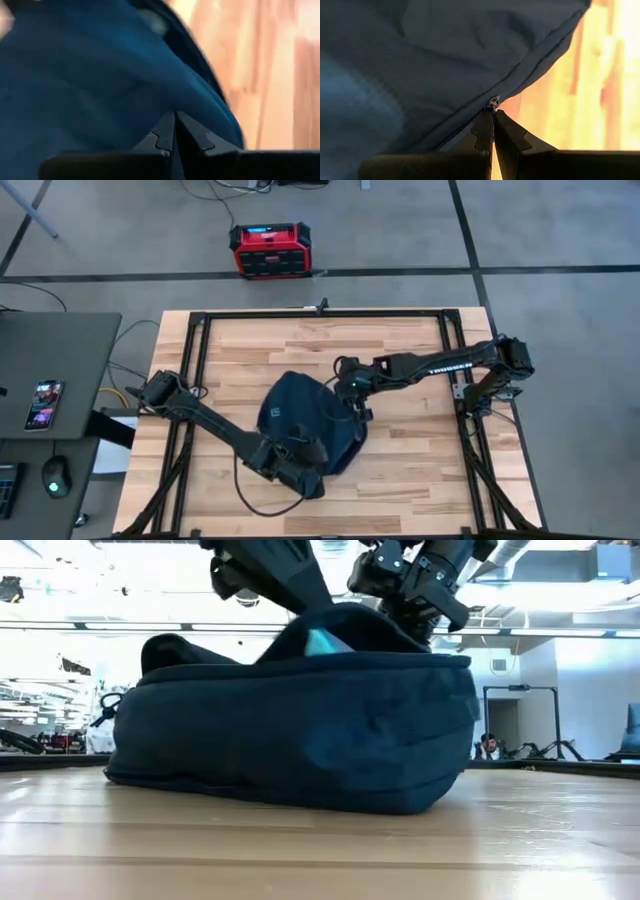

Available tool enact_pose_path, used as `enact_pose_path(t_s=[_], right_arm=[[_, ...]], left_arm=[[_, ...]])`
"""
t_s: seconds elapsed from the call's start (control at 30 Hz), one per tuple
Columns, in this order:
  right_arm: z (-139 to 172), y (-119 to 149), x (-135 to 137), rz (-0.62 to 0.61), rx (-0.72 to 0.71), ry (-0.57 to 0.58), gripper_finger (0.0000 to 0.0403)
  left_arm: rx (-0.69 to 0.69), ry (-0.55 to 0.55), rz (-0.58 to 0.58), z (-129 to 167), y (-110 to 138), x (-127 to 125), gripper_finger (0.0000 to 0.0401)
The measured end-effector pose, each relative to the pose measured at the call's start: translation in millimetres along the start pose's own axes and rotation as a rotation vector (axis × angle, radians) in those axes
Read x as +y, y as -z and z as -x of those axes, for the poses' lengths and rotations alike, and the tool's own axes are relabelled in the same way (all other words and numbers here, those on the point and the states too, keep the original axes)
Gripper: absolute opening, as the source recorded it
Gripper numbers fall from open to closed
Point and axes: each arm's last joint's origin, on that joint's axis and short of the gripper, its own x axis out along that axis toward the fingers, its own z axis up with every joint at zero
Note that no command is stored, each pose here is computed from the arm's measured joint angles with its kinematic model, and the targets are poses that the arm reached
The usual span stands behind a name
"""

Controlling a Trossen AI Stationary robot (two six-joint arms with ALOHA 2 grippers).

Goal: Unpack backpack
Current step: Open the backpack

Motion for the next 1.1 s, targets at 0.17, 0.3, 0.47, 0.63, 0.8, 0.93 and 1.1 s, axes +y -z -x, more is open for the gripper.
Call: enact_pose_path(t_s=[0.17,0.3,0.47,0.63,0.8,0.93,1.1], right_arm=[[0.4,-2.2,5.7,0.012,-0.014,-0.024,0.0],[0.4,-5.0,5.5,0.019,-0.042,-0.018,0.0],[0.3,-4.2,4.7,0.015,-0.036,-0.019,0.0],[0.3,-2.7,5.1,-0.021,-0.021,-0.024,0.0],[0.2,-3.2,4.6,-0.004,-0.028,-0.023,0.0],[-0.1,-4.0,-1.9,0.036,-0.051,-0.005,0.0],[-0.6,-3.9,-9.5,0.036,-0.068,0.014,0.0]], left_arm=[[-0.043,-0.036,0.138,3.8,1.9,-2.2,0.0],[-0.016,-0.037,0.149,13.2,13.3,-9.0,0.0],[-0.034,-0.071,0.236,25.4,16.7,-8.0,0.0],[-0.05,-0.049,0.26,35.0,5.8,-1.2,0.0],[-0.058,-0.047,0.282,40.5,-3.0,7.0,0.0],[-0.061,-0.03,0.292,46.5,-5.6,8.2,0.0],[-0.063,-0.026,0.293,48.6,-6.4,8.7,0.0]])
